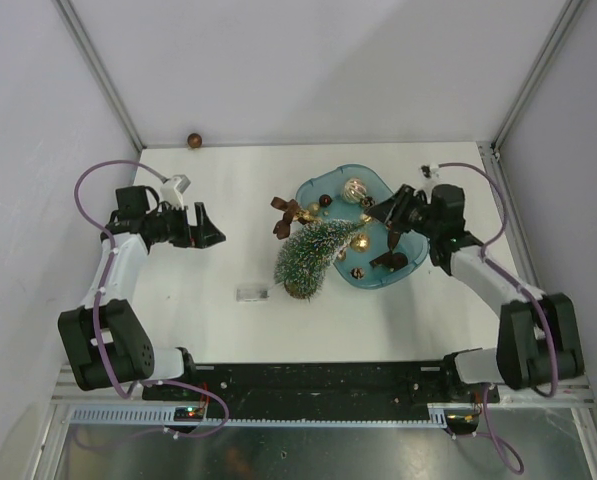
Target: Decorate the small christmas tree
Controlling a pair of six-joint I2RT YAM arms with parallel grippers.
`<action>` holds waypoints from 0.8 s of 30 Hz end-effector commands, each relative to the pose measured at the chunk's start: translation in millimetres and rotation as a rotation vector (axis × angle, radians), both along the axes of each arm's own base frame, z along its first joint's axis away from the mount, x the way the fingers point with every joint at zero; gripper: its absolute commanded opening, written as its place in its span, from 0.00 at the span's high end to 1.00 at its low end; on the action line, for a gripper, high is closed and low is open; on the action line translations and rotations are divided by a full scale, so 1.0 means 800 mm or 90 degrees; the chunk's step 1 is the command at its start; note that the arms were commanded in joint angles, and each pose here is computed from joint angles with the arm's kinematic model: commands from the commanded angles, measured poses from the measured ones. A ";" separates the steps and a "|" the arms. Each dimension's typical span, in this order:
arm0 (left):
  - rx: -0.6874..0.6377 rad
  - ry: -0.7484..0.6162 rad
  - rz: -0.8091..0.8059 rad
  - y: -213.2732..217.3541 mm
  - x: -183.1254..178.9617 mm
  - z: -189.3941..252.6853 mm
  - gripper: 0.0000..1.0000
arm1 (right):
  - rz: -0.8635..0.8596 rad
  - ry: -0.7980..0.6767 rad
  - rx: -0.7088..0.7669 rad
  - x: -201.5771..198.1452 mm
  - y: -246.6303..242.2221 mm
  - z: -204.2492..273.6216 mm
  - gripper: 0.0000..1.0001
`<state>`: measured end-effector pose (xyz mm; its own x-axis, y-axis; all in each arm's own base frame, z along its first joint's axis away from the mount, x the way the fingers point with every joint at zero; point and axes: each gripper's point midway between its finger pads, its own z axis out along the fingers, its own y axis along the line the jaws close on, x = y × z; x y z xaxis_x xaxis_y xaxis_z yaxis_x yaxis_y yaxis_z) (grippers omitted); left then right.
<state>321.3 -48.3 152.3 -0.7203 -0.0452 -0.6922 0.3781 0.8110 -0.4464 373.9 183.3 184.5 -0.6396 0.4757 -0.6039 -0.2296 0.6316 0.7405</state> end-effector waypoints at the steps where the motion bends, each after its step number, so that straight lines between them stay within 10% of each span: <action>1: -0.014 -0.056 -0.024 -0.007 0.001 0.035 0.00 | 0.051 -0.116 0.082 -0.042 -0.003 0.107 0.71; 24: -0.024 -0.078 -0.057 -0.018 -0.017 0.037 0.00 | 0.177 -0.340 0.267 -0.222 -0.020 0.310 0.62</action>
<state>311.8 -59.6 170.3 -0.6758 -0.0313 -0.7364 0.4529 0.7707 -0.4483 219.9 159.5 407.0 -0.4190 0.6028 -0.6790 -0.6672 0.3028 0.6805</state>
